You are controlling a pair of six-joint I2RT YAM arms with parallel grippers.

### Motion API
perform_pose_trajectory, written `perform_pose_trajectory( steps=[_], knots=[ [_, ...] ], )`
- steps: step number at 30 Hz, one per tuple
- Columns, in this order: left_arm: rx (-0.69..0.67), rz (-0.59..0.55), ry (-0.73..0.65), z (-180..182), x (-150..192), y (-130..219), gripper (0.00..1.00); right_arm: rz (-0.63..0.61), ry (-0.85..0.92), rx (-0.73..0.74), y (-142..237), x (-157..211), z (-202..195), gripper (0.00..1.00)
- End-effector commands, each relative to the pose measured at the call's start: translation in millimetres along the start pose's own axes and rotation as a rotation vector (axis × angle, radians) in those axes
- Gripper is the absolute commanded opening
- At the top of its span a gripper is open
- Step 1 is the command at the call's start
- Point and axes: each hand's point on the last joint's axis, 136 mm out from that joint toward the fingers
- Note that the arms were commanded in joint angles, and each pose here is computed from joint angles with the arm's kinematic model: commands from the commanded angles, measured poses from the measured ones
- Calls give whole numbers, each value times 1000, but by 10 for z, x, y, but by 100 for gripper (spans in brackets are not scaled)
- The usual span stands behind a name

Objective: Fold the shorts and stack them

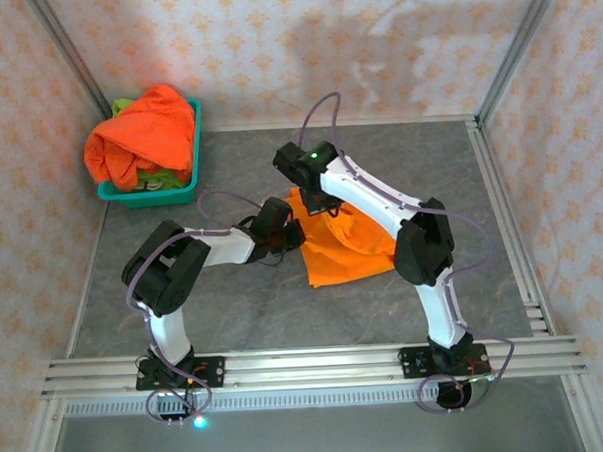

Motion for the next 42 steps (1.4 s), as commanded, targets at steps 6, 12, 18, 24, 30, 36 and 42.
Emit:
perform_pose_trajectory(
  steps=[6,12,18,24,30,36,42],
  knots=[
    [-38,-92,21,85,-58,201,12,46,-61,-213,-111,29,474,25],
    [-99,-264,25,237,-247,778,43,-42,-171,-486,429,-218,492,58],
    [0,-358,-18,43,-380,1356,87,-207,-375,-716,893,-324,125,79],
    [204,-296,-63,-664,-492,1627,97,-203,-466,-723,680,-81,-108,91],
    [410,-173,61,-1153,-481,1412,100,-146,-680,-762,258,128,-457,91],
    [493,-100,136,-1401,-409,1142,100,-103,-865,-803,-124,289,-766,91],
    [509,-50,191,-1457,-285,835,100,-7,-944,-812,-543,491,-754,90]
  ],
)
Point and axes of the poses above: each hand's point on the last joint's axis, 136 mm out from that joint toward the fingers, its own y axis back along the fingers, its own z axis along the line the jaws close on, x = y × z, and after that the axes turned 2 degrees about y, right-handed
